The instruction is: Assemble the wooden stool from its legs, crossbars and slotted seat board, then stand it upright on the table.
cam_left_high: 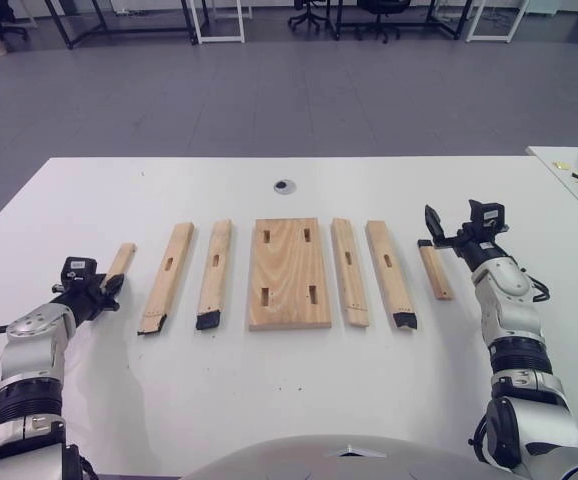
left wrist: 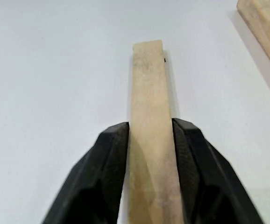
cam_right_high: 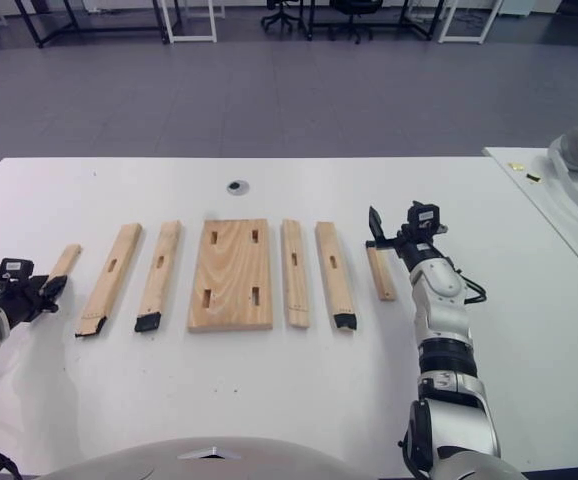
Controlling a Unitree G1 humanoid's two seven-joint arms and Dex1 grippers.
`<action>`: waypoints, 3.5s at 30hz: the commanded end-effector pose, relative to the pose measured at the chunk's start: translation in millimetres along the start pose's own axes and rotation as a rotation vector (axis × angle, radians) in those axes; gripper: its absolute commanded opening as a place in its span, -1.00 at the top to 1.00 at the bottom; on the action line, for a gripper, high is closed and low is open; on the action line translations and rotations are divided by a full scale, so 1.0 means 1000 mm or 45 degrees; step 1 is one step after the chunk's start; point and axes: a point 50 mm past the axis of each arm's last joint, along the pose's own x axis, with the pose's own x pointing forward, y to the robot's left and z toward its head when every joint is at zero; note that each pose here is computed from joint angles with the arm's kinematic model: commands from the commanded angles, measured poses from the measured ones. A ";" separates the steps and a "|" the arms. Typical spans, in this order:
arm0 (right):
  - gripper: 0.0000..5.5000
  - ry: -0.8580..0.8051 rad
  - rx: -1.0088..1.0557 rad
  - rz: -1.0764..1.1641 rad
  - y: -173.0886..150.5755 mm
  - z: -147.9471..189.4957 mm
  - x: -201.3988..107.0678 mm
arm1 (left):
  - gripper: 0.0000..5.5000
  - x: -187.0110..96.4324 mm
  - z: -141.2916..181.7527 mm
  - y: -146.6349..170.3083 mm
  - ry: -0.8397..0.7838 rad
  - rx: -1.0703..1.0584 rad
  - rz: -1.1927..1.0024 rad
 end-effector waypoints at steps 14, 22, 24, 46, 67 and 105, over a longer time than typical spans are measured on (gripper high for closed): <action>-0.74 -0.365 0.631 0.494 0.072 0.110 0.027 | 0.53 -0.023 0.163 -0.141 -0.894 0.136 -0.656; -0.74 -0.209 1.221 0.870 0.147 0.145 0.013 | 0.53 -0.048 0.194 -0.229 -1.103 0.284 -1.045; -0.67 -0.161 1.258 0.875 0.151 0.143 0.010 | 0.53 -0.049 0.192 -0.230 -1.099 0.308 -1.053; 0.79 -0.042 1.338 0.897 0.155 0.147 0.003 | 0.53 -0.043 0.179 -0.231 -1.046 0.508 -1.011; 0.85 0.013 1.139 0.000 0.099 0.048 -0.040 | 0.03 -0.011 0.166 -0.201 -0.932 0.343 -0.647; 0.85 0.196 0.400 0.126 0.137 0.001 -0.034 | 0.03 -0.006 0.162 -0.199 -0.880 0.061 -0.617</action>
